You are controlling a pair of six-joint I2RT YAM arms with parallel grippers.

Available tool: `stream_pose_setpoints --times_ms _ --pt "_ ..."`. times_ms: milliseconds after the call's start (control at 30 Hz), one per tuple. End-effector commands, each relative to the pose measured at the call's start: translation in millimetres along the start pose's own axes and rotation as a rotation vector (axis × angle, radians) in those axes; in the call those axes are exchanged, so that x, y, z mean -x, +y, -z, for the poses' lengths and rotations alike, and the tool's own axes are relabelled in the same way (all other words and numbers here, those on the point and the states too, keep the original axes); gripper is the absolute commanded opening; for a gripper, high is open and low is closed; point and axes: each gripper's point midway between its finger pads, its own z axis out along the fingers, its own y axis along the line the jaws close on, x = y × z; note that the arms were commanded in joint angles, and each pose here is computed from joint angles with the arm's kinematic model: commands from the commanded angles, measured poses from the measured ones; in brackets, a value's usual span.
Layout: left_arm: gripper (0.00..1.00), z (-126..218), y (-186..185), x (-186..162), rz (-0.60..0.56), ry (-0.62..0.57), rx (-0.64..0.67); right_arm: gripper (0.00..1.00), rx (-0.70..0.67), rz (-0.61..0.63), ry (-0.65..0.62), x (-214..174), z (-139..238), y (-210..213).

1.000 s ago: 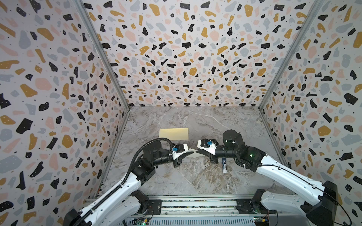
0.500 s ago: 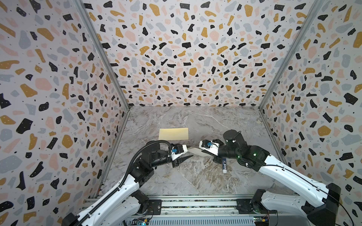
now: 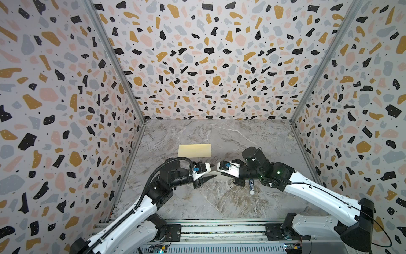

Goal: Place the letter into the envelope and seal it

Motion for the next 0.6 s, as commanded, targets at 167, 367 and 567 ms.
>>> stream_pose_setpoints --times_ms 167,367,567 --pt "0.02 -2 -6 -1 0.003 -0.009 -0.038 0.00 -0.034 0.032 -0.063 23 11 -6" --pt "0.00 -4 -7 -2 0.015 -0.006 -0.047 0.00 -0.068 0.041 -0.081 27 17 -10" --pt "0.00 -2 -7 1 0.003 -0.017 -0.044 0.20 -0.110 0.028 -0.154 38 33 -12"
